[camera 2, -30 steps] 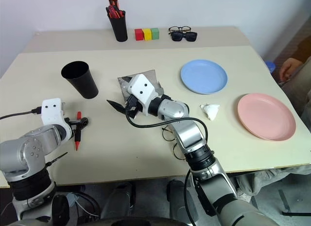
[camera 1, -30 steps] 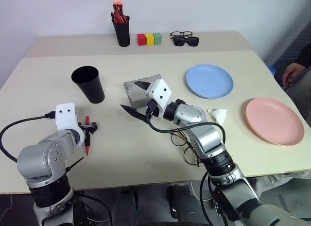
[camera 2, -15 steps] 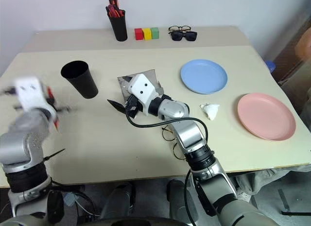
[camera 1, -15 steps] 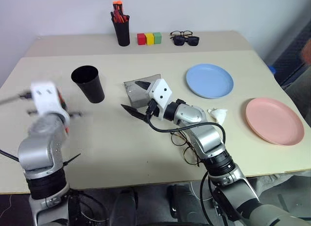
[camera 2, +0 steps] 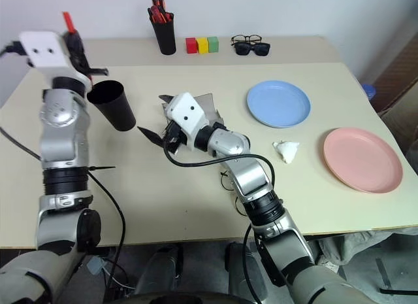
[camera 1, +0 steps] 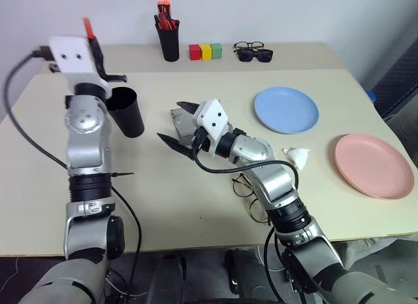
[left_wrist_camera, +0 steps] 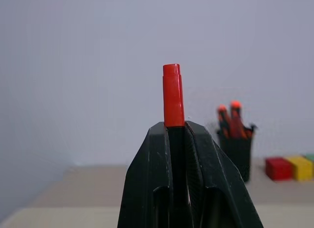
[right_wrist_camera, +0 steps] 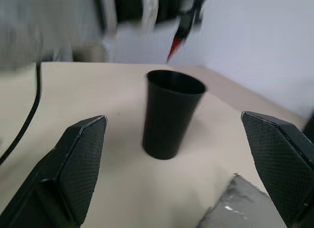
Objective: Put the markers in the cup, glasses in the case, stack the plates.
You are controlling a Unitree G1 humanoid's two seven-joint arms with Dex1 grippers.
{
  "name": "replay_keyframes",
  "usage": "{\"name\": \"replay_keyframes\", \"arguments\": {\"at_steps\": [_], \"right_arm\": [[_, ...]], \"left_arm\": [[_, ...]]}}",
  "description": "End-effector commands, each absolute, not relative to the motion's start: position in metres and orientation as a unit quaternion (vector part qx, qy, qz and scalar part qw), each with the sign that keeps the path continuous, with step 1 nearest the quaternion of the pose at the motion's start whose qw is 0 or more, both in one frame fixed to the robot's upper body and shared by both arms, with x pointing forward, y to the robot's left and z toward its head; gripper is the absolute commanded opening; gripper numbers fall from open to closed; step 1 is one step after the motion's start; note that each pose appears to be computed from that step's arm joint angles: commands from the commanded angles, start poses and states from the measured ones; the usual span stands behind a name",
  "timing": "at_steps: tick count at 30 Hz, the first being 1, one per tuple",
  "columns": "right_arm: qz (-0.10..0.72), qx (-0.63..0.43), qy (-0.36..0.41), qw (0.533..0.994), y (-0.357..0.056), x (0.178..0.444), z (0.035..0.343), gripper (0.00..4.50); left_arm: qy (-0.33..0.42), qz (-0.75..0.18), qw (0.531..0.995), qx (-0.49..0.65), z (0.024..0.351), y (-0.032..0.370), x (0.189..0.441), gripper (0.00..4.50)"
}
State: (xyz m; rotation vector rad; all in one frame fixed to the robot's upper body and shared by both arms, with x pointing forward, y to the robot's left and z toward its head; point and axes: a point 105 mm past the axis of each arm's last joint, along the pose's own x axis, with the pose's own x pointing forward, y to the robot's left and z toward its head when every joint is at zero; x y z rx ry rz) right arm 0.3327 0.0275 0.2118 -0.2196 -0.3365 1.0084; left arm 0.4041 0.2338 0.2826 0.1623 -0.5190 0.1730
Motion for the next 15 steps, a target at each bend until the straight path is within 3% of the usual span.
{"name": "replay_keyframes", "arguments": {"at_steps": [1,12,15], "right_arm": [[0.464,-0.079,-0.183,0.863,0.019,0.335,0.231,4.5],[0.467,-0.072,-0.181,0.862,0.022,0.333,0.231,4.5],[0.47,-0.073,-0.182,0.861,0.023,0.333,0.231,4.5]], "left_arm": [[-0.278,0.096,0.952,0.084,0.282,0.24,0.4,0.04],[-0.252,0.089,0.962,0.063,0.253,0.239,0.403,0.04],[-0.252,0.104,0.96,0.069,0.252,0.241,0.4,1.3]]}}
